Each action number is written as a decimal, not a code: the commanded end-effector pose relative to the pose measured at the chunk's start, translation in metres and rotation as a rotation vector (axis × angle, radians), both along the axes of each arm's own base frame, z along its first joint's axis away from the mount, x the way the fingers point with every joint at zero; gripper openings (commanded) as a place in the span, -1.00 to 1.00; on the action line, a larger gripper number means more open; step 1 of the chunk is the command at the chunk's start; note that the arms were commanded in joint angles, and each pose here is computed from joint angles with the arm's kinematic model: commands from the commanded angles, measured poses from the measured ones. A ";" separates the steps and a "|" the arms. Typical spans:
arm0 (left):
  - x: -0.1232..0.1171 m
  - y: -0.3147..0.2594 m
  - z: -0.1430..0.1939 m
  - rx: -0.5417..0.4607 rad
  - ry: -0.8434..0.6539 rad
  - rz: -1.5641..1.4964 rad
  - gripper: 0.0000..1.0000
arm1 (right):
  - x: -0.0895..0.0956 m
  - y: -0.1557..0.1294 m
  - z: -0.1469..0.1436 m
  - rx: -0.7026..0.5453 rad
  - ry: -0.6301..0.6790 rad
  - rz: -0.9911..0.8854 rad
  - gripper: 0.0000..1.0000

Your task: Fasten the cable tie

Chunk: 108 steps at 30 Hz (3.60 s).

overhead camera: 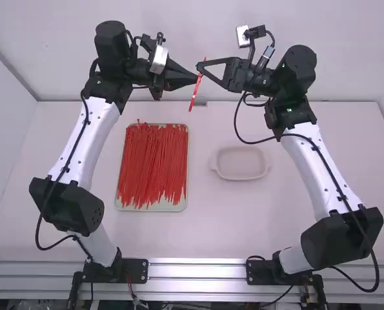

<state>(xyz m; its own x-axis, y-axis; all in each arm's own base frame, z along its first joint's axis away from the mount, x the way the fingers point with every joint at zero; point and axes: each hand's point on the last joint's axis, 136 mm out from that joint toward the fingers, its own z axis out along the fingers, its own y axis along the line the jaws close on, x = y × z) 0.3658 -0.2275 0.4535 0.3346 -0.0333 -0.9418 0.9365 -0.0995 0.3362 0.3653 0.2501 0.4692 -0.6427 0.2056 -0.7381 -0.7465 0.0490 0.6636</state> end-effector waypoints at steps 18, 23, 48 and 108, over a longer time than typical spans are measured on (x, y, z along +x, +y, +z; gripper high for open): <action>0.001 -0.005 -0.066 0.027 0.200 -0.036 -0.97 | 0.003 -0.001 0.004 0.009 -0.010 -0.021 -1.00; 0.001 -0.005 -0.093 0.038 0.282 -0.036 -0.96 | 0.004 -0.005 0.007 0.011 -0.009 -0.027 -1.00; -0.017 -0.002 -0.179 0.077 0.596 -0.050 -0.96 | 0.006 -0.011 0.014 0.022 -0.031 -0.046 -0.82; -0.001 -0.003 -0.078 -0.028 0.565 0.038 0.98 | -0.004 -0.025 -0.053 -0.155 0.017 0.065 -1.00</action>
<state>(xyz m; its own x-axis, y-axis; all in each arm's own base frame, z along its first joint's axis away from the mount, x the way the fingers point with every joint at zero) 0.3665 -0.2296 0.3699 -0.2246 -0.0448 -0.9734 0.9726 -0.0720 -0.2211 0.3585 0.2450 0.4009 -0.7081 0.0174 -0.7059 -0.7030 0.0772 0.7070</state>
